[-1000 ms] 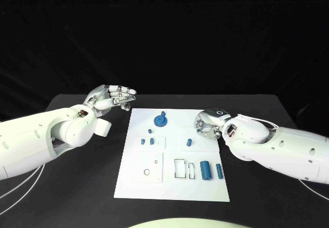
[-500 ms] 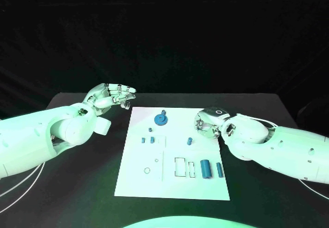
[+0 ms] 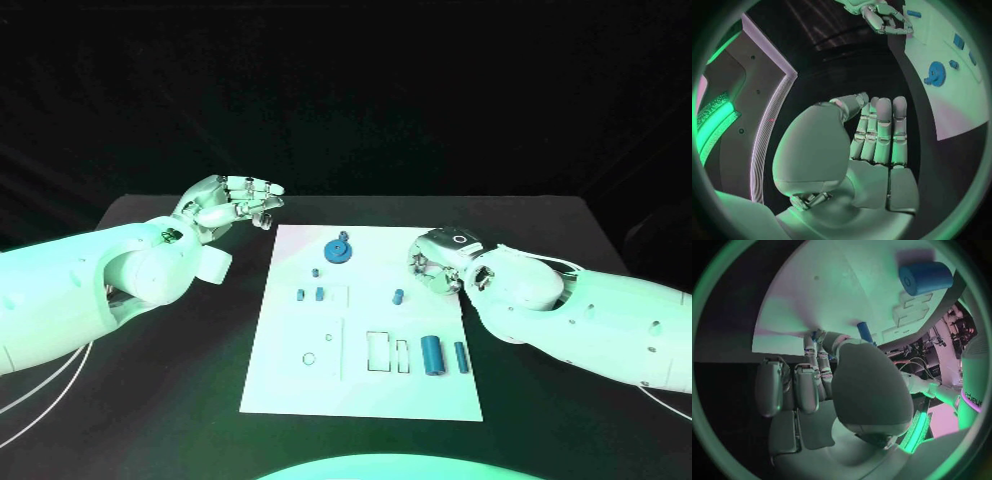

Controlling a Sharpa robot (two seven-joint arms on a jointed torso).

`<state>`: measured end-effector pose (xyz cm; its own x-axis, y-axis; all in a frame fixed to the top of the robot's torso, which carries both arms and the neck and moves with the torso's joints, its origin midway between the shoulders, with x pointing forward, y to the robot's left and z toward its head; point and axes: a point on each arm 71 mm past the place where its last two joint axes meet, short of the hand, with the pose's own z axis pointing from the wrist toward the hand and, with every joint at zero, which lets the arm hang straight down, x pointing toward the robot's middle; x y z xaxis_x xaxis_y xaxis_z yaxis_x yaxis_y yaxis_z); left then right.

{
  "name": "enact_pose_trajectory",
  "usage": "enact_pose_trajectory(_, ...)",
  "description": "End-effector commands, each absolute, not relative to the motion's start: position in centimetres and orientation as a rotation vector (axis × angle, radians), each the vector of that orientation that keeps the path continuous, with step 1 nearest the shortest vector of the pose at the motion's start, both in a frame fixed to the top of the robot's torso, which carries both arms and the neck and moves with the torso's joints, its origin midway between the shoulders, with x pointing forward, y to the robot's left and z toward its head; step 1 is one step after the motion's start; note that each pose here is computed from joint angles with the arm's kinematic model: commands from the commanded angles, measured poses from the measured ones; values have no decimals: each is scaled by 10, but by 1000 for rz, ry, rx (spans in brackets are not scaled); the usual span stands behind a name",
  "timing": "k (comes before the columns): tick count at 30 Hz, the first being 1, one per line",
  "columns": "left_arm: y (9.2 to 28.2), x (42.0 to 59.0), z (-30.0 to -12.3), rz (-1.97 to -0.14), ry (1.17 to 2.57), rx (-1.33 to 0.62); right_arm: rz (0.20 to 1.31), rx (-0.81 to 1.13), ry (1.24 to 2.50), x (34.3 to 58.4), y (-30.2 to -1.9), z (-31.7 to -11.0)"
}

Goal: Assemble the parts on the task board

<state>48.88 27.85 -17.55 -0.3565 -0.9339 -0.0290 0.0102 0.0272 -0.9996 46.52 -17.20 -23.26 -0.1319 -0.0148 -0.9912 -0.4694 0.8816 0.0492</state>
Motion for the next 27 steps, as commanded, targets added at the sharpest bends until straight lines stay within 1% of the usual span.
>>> enact_pose_trajectory(1, 278, 489, -174, -1463, 1477, -991, 428, -365, 1596, 462, -171, -227)
enact_pose_trajectory(10, 279, 490, -175, -1459, 1474, -993, 531, -293, 1522, 454, -174, -209)
enact_pose_trajectory(16, 279, 491, -175, -1459, 1472, -997, 618, -255, 1482, 442, -171, -197)
enact_pose_trajectory(21, 276, 491, -175, -1466, 1473, -997, 722, -242, 1475, 427, -154, -194)
enact_pose_trajectory(27, 271, 492, -176, -1477, 1474, -999, 827, -253, 1492, 409, -126, -202)
